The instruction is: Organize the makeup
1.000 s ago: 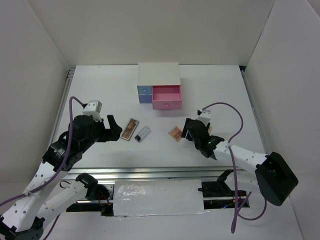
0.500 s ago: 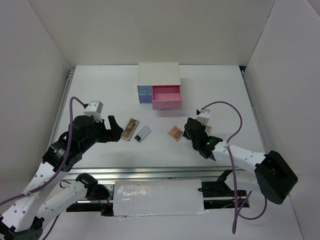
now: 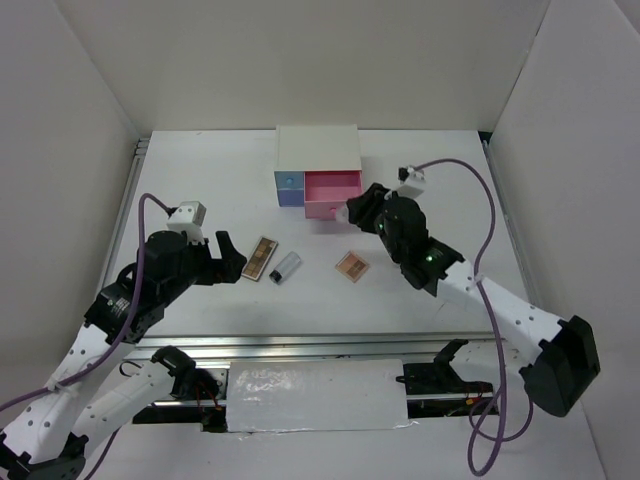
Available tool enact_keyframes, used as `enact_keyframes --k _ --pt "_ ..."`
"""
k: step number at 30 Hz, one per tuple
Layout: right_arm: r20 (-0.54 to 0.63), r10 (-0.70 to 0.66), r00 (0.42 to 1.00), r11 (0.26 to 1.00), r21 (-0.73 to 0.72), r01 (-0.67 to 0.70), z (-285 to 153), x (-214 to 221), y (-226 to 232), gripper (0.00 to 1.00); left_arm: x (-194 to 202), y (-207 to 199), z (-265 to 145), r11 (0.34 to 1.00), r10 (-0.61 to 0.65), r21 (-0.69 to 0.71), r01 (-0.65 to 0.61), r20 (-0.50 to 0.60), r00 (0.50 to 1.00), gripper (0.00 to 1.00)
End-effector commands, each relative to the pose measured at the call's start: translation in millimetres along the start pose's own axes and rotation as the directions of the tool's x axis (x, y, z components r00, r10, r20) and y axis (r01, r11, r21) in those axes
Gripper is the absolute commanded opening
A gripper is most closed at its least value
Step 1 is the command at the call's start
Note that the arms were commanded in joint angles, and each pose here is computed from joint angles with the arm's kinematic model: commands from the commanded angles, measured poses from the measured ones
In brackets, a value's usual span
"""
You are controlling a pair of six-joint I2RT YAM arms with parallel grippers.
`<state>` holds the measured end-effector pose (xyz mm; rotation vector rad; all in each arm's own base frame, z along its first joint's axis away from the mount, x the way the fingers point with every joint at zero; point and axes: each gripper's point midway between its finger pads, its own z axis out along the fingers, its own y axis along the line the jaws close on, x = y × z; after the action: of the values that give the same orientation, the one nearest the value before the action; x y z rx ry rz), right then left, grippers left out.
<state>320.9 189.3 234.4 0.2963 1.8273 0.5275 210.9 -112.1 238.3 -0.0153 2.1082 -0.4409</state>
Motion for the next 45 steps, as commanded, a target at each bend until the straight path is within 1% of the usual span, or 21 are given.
enact_keyframes --k 1,4,5,7,8,10,14,18,21,22,23,24,27,28,29,30,33,39,41,43,45 --pt "0.040 0.123 0.992 0.977 -0.181 -0.114 16.5 -46.7 67.3 0.10 -7.8 -5.5 -2.6 1.000 0.009 0.029 -0.010 0.038 0.999 1.00" --pt "0.012 0.225 0.974 0.955 -0.199 -0.218 46.5 -56.7 85.6 0.11 -9.5 -6.0 -5.7 0.999 0.006 0.036 -0.008 0.052 0.999 0.99" --pt "-0.018 0.277 0.961 0.942 -0.192 -0.275 64.7 -53.3 93.2 0.11 -10.7 -5.7 -7.4 0.999 0.004 0.037 -0.006 0.062 0.998 1.00" --pt "-0.054 0.317 0.947 0.934 -0.154 -0.322 91.6 -39.1 91.9 0.12 -11.4 -5.9 -9.5 0.999 0.003 0.040 -0.005 0.069 0.998 0.99" --pt "-0.039 0.354 0.934 0.923 -0.149 -0.356 97.3 -46.4 96.7 0.12 -12.1 -5.7 -11.3 0.999 0.000 0.042 -0.003 0.076 0.997 0.99" --pt "-0.040 0.381 0.924 0.918 -0.106 -0.383 112.4 -38.4 90.8 0.13 -13.0 -6.1 -13.8 0.999 -0.002 0.046 -0.002 0.085 0.996 0.99" --pt "-0.036 0.443 0.896 0.895 -0.040 -0.444 127.5 -32.5 75.1 0.18 -14.2 -9.5 -19.5 0.998 -0.002 0.068 -0.005 0.103 0.995 0.99" --pt "-0.071 0.477 0.876 0.876 -0.042 -0.481 133.3 -19.3 63.2 0.19 -12.6 -12.3 -18.9 0.997 0.005 0.082 -0.013 0.096 0.995 0.99" --pt "-0.118 0.484 0.867 0.869 -0.050 -0.492 137.6 -9.5 59.9 0.30 -11.9 -13.1 -16.8 0.996 0.012 0.082 -0.019 0.086 0.996 0.99" --pt "-0.126 0.489 0.863 0.865 -0.056 -0.499 138.2 -8.3 60.2 0.39 -12.3 -13.5 -17.2 0.996 0.012 0.084 -0.019 0.087 0.996 0.99" --pt "-0.130 0.493 0.860 0.862 -0.060 -0.503 139.7 -9.0 58.3 0.43 -11.5 -13.5 -16.6 0.996 0.013 0.084 -0.020 0.084 0.996 0.99" --pt "-0.155 0.491 0.857 0.859 -0.076 -0.506 140.7 -6.7 62.6 0.52 -11.9 -13.4 -17.2 0.996 0.010 0.084 -0.018 0.087 0.996 0.99" --pt "-0.183 0.484 0.856 0.863 -0.065 -0.501 146.2 -4.6 61.9 0.61 -12.3 -13.4 -18.0 0.996 0.009 0.086 -0.017 0.091 0.996 0.99" --pt "-0.185 0.485 0.854 0.862 -0.061 -0.503 147.2 -4.9 60.5 0.72 -12.4 -13.2 -17.9 0.996 0.009 0.085 -0.017 0.093 0.996 1.00" --pt "-0.191 0.483 0.854 0.863 -0.060 -0.502 147.8 -3.8 60.2 0.78 -12.6 -13.2 -18.3 0.996 0.009 0.085 -0.017 0.093 0.996 0.99" --pt "-0.188 0.486 0.853 0.862 -0.060 -0.504 147.3 -5.9 58.9 0.88 -11.9 -13.1 -17.6 0.996 0.008 0.084 -0.016 0.090 0.996 0.99" --pt "-0.167 0.489 0.856 0.861 -0.065 -0.504 142.4 -15.7 58.2 1.00 -11.5 -13.0 -16.9 0.997 0.009 0.082 -0.016 0.086 0.996 0.99" --pt "-0.102 0.449 0.888 0.886 -0.079 -0.457 129.2 -44.6 60.2 1.00 -11.4 -12.4 -16.8 0.997 0.008 0.079 -0.015 0.086 0.996 0.99" --pt "-0.108 0.418 0.902 0.899 -0.097 -0.428 127.8 -47.3 63.5 0.99 -11.8 -12.3 -17.5 0.997 0.008 0.078 -0.015 0.089 0.996 1.00" --pt "-0.133 0.332 0.934 0.928 -0.133 -0.349 126.3 -47.4 77.1 0.94 -12.3 -11.9 -17.8 0.997 0.005 0.077 -0.012 0.092 0.996 0.99" --pt "-0.117 0.190 0.975 0.976 -0.083 -0.200 126.5 -48.8 83.5 0.90 -11.7 -11.8 -16.8 0.997 0.006 0.075 -0.012 0.089 0.996 0.99"
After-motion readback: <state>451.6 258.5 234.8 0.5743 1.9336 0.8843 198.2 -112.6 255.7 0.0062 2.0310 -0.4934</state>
